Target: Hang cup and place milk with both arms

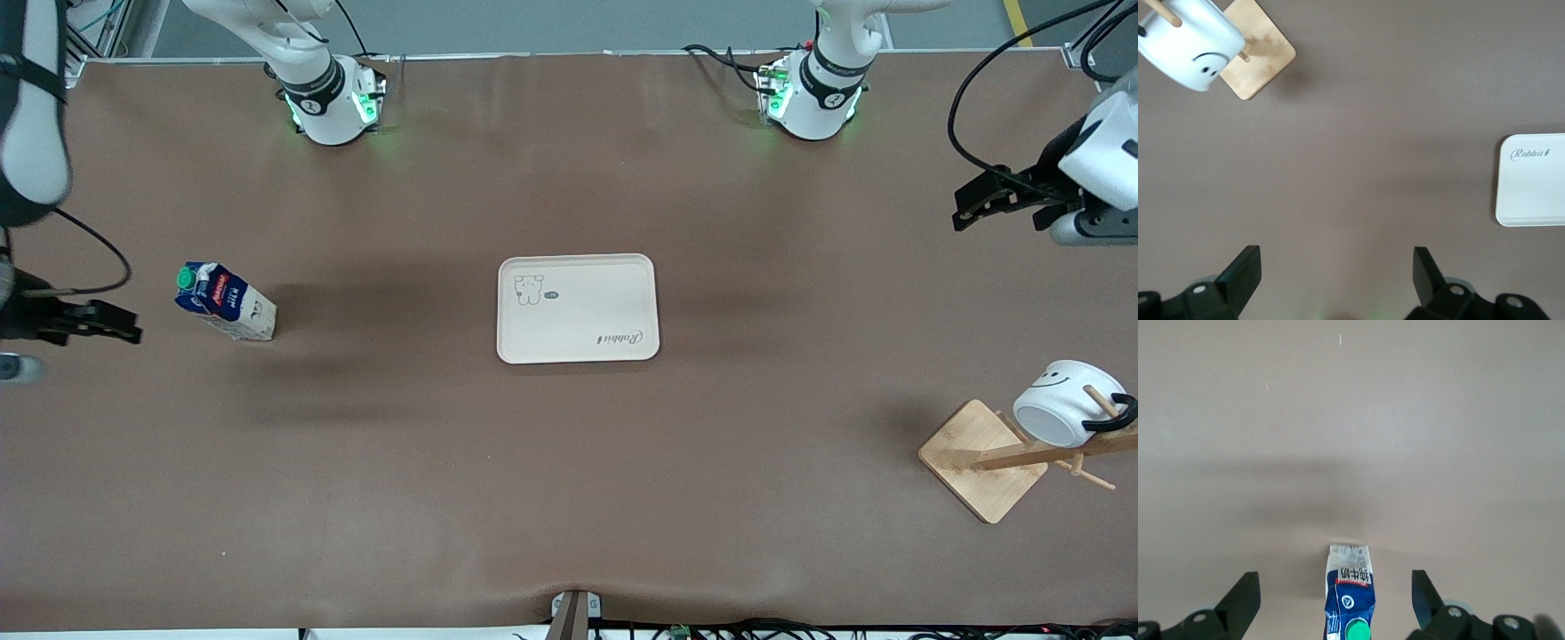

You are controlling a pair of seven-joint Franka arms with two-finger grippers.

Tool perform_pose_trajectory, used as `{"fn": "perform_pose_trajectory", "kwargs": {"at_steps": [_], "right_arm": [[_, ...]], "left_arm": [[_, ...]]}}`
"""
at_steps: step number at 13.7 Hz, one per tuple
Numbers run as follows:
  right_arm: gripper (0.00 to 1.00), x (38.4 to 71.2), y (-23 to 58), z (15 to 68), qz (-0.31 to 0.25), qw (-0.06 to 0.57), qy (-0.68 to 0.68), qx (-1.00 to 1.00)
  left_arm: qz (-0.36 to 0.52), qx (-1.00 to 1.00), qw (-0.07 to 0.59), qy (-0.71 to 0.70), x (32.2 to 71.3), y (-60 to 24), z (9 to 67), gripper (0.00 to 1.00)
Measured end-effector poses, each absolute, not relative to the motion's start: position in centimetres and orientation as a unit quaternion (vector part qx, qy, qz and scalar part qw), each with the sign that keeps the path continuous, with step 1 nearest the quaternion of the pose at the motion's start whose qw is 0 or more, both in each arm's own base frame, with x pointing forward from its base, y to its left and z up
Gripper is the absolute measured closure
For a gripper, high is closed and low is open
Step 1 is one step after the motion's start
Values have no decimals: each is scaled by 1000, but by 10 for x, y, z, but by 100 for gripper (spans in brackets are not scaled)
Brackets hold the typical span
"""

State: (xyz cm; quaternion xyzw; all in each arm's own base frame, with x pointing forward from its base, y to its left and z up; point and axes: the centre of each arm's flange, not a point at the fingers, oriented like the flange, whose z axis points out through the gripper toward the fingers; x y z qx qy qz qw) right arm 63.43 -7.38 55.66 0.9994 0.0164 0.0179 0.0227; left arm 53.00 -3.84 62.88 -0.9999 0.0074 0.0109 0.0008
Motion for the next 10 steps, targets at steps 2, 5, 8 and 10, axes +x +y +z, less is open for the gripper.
{"fn": "perform_pose_trajectory", "kwargs": {"at_steps": [2, 5, 8, 10], "right_arm": [[0, 632, -64, 600, 32, 24, 23, 999], [0, 611, -33, 643, 9, 20, 26, 999], [0, 563, -11, 687, -19, 16, 11, 1000], [0, 538, -18, 684, -39, 12, 4, 999]], "left_arm": [[20, -1000, 2, 10, 522, -44, 632, 0], [27, -1000, 2, 13, 521, -47, 630, 0], [27, -1000, 3, 13, 521, -47, 629, 0], [27, -1000, 3, 11, 521, -46, 629, 0]]}}
